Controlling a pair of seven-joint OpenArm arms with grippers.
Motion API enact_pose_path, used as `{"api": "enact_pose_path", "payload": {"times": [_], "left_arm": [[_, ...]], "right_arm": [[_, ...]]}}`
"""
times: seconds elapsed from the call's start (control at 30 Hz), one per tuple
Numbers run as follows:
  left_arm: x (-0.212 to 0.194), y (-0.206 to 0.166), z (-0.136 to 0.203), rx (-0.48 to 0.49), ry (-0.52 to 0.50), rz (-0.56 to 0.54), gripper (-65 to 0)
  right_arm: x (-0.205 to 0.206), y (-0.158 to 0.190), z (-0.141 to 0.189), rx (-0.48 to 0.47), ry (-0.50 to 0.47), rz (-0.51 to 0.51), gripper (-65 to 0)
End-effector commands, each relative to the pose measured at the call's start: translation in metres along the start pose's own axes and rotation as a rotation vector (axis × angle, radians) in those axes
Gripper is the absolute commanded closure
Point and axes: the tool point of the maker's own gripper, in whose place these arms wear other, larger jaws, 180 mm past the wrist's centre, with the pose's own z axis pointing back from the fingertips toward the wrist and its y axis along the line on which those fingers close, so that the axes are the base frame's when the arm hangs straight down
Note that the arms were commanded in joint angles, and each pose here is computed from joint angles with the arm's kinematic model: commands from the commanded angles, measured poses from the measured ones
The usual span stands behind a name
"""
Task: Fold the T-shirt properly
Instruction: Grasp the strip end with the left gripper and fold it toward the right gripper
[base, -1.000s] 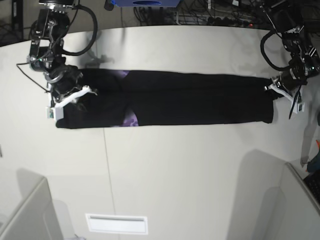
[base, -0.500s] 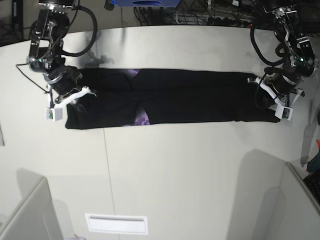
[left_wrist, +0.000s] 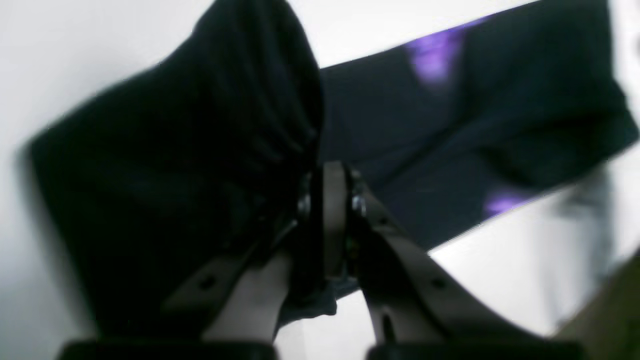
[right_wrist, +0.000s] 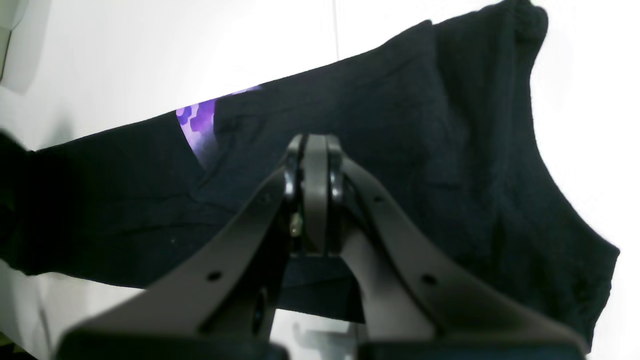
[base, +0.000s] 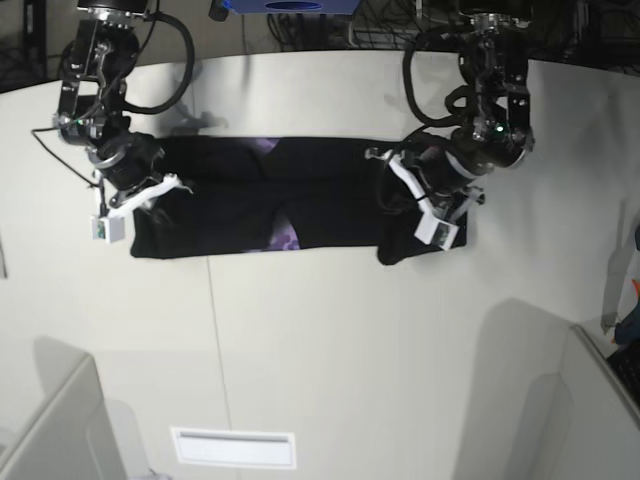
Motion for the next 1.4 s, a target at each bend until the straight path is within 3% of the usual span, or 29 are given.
{"api": "enact_pose_path", "payload": {"times": [0.0,0.3,0.5,1.37], "left_arm": [[0.011,-0.006,-0.001,-0.013,-0.030,-0.013,0.0],[-0.005,-0.035,-0.034,-0.088,0.067,0.004,0.0],[-0.006,-0.048,-0.040,-0.112,0.072,0.017,0.0],[-0.004,-0.045,-0.047,-0.116,0.081,0.027,0.0]], "right_arm": [[0.014,0.003,0.003,0.015,-0.047,0.010,0.0],[0.013,0.003,0.003,0.014,-0.046,0.010,0.0],[0.013,0.003,0.003,0.014,-0.046,0.010,0.0],[0.014,0.003,0.003,0.015,-0.047,0.010,0.0]]}}
